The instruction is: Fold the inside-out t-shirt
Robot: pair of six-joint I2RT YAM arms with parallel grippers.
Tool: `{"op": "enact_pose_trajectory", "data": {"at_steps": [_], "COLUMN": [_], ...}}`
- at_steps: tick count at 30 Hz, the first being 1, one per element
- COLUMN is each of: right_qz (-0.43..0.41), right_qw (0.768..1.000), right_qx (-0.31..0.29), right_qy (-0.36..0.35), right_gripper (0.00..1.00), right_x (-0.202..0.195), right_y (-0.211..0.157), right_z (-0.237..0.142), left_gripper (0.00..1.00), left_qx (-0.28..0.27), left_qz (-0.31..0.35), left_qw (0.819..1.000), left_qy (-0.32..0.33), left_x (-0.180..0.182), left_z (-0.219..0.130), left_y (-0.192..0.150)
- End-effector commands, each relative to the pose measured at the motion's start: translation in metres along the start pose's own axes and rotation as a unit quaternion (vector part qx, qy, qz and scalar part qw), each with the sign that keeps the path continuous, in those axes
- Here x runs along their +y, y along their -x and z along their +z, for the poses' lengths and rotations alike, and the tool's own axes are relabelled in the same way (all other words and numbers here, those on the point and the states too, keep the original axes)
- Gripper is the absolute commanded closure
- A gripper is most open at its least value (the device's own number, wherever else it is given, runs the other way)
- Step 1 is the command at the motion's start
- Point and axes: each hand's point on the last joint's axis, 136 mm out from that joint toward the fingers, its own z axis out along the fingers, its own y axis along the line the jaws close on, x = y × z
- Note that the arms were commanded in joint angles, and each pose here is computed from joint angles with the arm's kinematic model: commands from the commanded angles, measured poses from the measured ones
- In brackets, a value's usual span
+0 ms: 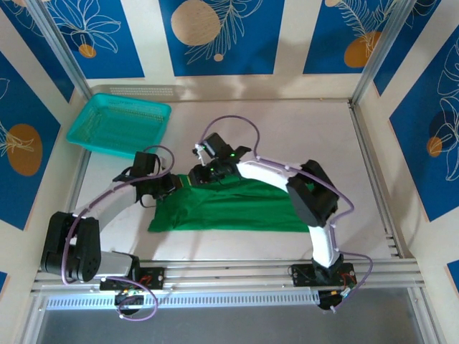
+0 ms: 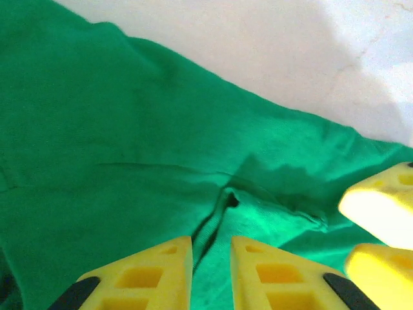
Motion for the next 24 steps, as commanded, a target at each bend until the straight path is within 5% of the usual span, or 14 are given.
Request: {"op": "enact_pose_trajectory", "data": {"at_steps": [1,10,18,24], "right_qz": [-0.028,-0.043,-0.080,-0.120], "right_qw": [0.999,0.995,0.992,0.990], "right_qx": [0.028,0.073,0.062,0.055], "right_qy": [0.001,0.049,0.071,0.039], "right_gripper": [0.58,0.63,1.00,1.00], "right_x": [-0.002,0.014,0.020,0.010], "right_y": [-0.001,-0.026,-0.033,-0.042], "right_z": [0.012,0.040,0.031,0.019], "left_gripper": [0.78,0.78,0.79,0.79], "left_qx": [-0.015,0.006,0.018,0.019], "left_qz": [-0.014,-0.035,-0.034,-0.038], "left_qw": [0.999,0.996,0.994,0.993], "left_qy": [0.032,0.080,0.105,0.108], "left_x": [0.020,0.051,0.064,0.068], "left_z": [0.010,0.031,0.034,0.032], "left_y": [0.003,-0.009,-0.016,-0.020]}}
